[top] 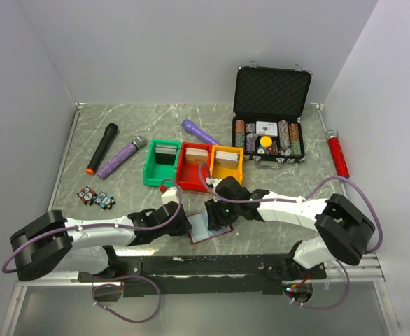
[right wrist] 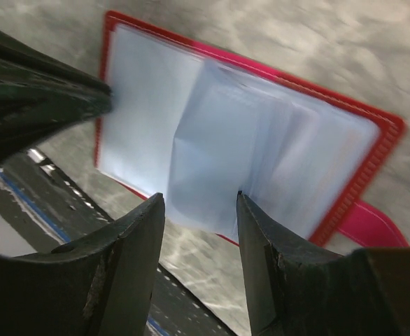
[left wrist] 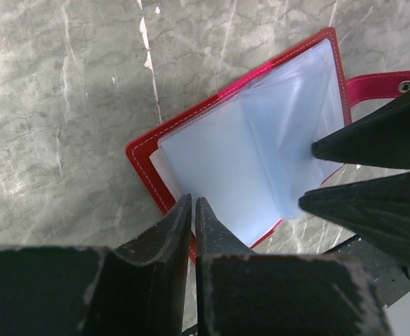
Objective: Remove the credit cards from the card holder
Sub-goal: Remove the credit card from the card holder.
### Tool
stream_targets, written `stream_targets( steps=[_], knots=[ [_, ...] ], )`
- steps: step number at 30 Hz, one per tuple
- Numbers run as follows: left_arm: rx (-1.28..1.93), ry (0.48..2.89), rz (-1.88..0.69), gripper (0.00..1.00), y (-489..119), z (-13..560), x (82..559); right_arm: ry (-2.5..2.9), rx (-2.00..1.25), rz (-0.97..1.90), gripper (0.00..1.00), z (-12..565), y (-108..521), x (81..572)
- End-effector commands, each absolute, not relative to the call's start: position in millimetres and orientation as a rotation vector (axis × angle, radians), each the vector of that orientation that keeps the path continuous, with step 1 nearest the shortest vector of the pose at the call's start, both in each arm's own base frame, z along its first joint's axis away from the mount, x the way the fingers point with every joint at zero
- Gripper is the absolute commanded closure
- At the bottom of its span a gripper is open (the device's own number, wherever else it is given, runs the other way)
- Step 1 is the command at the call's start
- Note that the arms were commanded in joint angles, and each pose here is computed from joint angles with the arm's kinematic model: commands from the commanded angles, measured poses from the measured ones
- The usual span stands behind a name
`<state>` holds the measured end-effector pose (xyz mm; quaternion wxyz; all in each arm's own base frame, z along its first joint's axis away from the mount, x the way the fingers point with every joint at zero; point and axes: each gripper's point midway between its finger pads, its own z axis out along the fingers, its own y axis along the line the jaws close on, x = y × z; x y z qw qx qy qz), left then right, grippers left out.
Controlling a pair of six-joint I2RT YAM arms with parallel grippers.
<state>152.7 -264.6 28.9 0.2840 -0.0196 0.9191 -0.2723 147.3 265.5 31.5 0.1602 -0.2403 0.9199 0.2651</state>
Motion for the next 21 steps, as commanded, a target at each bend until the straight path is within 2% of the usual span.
stream_targets(
  steps=[1,21],
  knots=[
    [-0.056,2.449,-0.744,0.87,-263.2,31.7,151.1,2.641,-0.744,0.795,0.47,27.7,281.9,139.0],
    [-0.116,2.42,-0.789,0.87,-254.9,37.1,147.8,2.504,-0.893,0.954,0.46,69.5,341.8,121.1]
  ],
)
